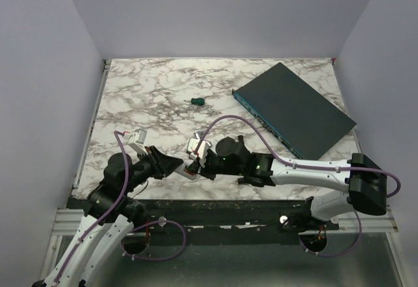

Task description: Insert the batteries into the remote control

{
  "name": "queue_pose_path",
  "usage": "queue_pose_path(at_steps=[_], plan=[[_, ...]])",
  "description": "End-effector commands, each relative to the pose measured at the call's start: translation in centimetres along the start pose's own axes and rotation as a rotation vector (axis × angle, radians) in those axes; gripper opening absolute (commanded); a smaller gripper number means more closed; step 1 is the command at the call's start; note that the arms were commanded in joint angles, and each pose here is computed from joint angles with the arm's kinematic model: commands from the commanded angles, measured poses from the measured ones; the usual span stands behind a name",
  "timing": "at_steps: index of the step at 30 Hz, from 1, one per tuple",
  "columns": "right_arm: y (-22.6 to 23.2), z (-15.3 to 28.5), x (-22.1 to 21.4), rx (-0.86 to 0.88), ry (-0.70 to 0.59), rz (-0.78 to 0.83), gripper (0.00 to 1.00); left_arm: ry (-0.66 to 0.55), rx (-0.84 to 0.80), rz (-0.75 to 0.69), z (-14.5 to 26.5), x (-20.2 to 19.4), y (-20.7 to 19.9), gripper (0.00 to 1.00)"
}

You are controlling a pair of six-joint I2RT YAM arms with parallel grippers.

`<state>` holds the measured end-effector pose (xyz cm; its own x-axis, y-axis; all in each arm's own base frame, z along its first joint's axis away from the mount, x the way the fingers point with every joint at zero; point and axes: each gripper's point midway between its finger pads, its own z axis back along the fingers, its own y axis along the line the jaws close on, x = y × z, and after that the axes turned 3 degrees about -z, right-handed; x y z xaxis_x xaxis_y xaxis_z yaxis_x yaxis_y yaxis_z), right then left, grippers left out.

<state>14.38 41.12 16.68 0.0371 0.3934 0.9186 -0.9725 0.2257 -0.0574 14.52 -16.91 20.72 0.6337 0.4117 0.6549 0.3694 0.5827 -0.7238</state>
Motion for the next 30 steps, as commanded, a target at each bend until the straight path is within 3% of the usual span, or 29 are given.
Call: queue_pose_path(at_steps=[1, 8, 17, 30], plan=[[0.6, -0.4, -7.4, 0.023, 0.240, -0.031, 0.01, -0.129, -0.454, -0.047, 4.4, 4.5, -11.4, 0.00], [0.4, 1.0, -3.8, 0.017, 0.118, -0.005, 0.01, -0.128, -0.400, -0.026, 3.7, 4.3, -10.2, 0.00], [1.8, 5.9, 2.2, 0.076, -0.219, 0.105, 0.01, -0.098, -0.395, 0.041, 2.8, 3.8, -9.7, 0.00], [2.1, 7.0, 6.5, 0.091, -0.350, 0.141, 0.01, -0.067, -0.404, 0.056, 2.4, 3.3, -9.6, 0.00]])
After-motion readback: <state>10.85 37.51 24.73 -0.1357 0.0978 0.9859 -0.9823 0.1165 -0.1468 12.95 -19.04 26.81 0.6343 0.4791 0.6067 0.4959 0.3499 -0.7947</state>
